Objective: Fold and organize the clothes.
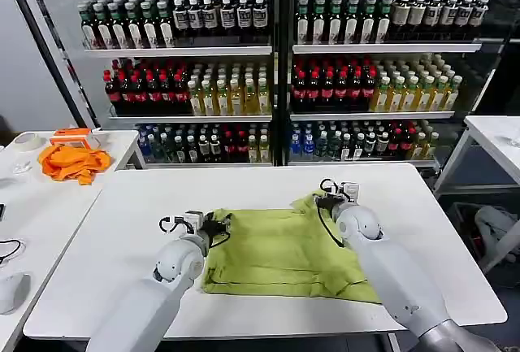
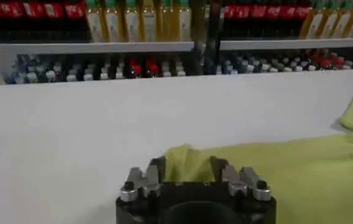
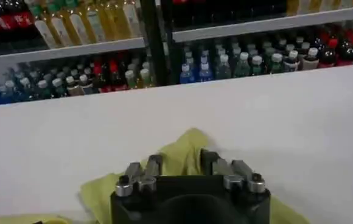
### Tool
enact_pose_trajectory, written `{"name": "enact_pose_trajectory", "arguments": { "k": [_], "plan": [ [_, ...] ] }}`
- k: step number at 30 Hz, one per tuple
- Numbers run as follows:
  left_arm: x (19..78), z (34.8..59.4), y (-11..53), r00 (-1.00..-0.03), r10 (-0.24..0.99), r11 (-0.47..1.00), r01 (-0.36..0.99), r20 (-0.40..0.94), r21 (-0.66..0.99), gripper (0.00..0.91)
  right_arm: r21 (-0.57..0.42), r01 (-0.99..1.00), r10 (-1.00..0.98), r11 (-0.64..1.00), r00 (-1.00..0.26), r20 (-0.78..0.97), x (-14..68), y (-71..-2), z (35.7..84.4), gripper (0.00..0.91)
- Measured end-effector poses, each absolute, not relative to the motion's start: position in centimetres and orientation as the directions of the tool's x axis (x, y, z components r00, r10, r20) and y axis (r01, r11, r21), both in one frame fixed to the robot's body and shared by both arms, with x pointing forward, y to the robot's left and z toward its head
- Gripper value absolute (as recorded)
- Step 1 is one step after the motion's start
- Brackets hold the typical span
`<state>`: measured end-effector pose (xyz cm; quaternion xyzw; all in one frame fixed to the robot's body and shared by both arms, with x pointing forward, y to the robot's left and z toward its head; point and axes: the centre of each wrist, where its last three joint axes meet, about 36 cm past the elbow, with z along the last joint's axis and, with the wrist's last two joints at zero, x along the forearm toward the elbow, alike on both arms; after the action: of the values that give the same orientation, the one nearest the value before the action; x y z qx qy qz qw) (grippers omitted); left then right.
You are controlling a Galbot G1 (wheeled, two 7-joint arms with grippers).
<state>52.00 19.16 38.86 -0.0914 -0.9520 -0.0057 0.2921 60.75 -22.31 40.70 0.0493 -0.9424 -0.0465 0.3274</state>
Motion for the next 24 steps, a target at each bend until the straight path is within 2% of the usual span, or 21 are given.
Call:
{"name": "enact_pose_trajectory", "arguments": {
  "k": [11,17,24],
  "plan": [
    [51.5,38.6,19.2,-0.808,0.183,0.981,0.183,0.56,-0.056,0.02,0.124,-0.062,-0.125,0.99,-0.787,0.604,60.5,-21.8,40.8,0.0],
    [51.1,39.4,19.4,-0.82,0.199,0.978,0.198,0.537,-0.06,0.02,0.128,-0.076,-0.136,0.989,-0.812,0.568,59.9,-22.1,41.6,0.0],
    [50.3,41.4,19.8,-0.852,0.223,0.974,0.217,0.474,-0.068,0.02,0.141,-0.095,-0.154,0.985,-0.848,0.507,58.5,-22.8,43.5,0.0]
  ]
}}
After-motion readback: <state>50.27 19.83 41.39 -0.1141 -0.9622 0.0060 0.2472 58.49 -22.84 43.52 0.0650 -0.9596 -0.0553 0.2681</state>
